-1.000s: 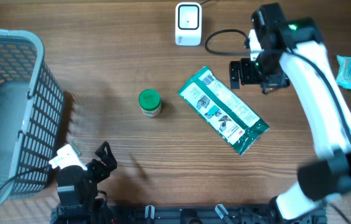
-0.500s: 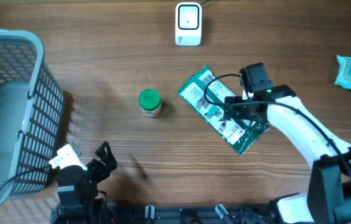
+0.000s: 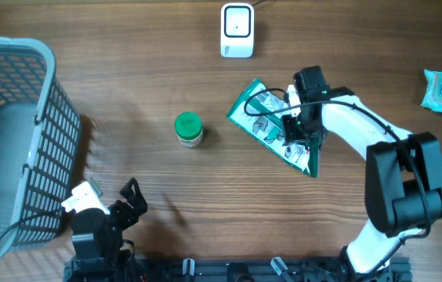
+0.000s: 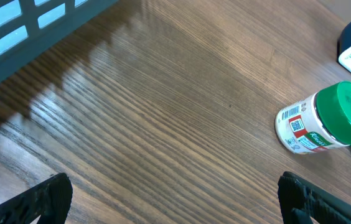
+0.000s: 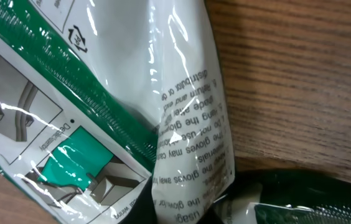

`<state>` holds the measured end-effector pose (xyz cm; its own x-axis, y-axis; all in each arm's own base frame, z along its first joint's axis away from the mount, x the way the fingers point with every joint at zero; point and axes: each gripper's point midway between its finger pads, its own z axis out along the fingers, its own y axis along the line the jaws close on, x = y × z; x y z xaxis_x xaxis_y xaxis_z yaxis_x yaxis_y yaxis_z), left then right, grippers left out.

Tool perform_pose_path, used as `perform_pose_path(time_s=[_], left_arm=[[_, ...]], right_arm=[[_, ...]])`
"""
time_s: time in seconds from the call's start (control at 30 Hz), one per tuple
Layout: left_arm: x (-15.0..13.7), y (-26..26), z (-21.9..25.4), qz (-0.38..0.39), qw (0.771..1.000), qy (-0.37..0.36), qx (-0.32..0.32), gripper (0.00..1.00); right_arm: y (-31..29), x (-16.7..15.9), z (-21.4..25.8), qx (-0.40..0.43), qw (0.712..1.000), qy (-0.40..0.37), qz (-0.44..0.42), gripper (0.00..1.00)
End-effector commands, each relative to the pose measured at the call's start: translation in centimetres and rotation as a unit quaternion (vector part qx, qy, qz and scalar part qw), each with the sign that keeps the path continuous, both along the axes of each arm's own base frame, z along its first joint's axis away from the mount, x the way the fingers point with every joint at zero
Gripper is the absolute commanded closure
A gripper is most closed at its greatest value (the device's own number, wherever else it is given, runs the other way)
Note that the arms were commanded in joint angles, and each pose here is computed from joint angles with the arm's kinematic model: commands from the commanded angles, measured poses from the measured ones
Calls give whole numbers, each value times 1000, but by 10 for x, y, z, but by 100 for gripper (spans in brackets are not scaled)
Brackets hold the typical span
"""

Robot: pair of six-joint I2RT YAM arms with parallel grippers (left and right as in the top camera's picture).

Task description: Scan the item barcode

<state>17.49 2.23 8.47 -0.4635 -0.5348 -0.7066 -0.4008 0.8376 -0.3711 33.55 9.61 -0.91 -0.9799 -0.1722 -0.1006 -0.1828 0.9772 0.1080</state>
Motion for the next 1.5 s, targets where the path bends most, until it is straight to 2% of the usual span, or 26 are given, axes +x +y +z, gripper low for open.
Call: perform_pose_path(time_s=[0.0, 0.1, 0.17, 0.27, 0.4, 0.53, 0.7, 0.8, 0.9, 1.03, 1.1, 1.13, 1.2, 1.37, 1.47], left_arm=[[0, 0, 0, 0, 1000, -2, -1, 0], [0, 0, 0, 0, 1000, -2, -1, 0], [0, 0, 0, 0, 1000, -2, -1, 0], [0, 0, 0, 0, 1000, -2, -1, 0], [0, 0, 0, 0, 1000, -2, -1, 0], [0, 0, 0, 0, 1000, -2, -1, 0], [0, 0, 0, 0, 1000, -2, -1, 0], [0, 0, 0, 0, 1000, -2, -1, 0], [0, 0, 0, 0, 1000, -2, -1, 0], [0, 0, 0, 0, 1000, -2, -1, 0], [0, 0, 0, 0, 1000, -2, -1, 0], [0, 0, 0, 0, 1000, -2, -1, 0], [0, 0, 0, 0, 1000, -2, -1, 0], [0, 0, 0, 0, 1000, -2, -1, 0], [0, 0, 0, 0, 1000, -2, -1, 0]], right_arm=[[-6, -41, -41, 10, 994, 113, 0, 96], [17, -1, 3, 65, 996, 59, -4, 96], [21, 19, 35, 74, 997, 21, -7, 96], [24, 32, 100, 90, 994, -59, 1, 96], [23, 22, 183, 108, 981, -160, 17, 96], [26, -21, 251, 139, 958, -234, 84, 96], [23, -59, 281, 144, 946, -265, 120, 96], [23, -61, 289, 146, 941, -280, 120, 96], [23, -45, 287, 146, 942, -286, 96, 95], [-18, 13, 269, -24, 944, -328, -1, 95], [-42, 23, 255, -148, 933, -324, -54, 96], [-60, 21, 253, -222, 912, -326, -109, 95], [-72, 17, 262, -310, 871, -349, -151, 96], [-63, 35, 288, -415, 795, -415, -151, 95], [-57, 56, 287, -489, 759, -413, -117, 96]])
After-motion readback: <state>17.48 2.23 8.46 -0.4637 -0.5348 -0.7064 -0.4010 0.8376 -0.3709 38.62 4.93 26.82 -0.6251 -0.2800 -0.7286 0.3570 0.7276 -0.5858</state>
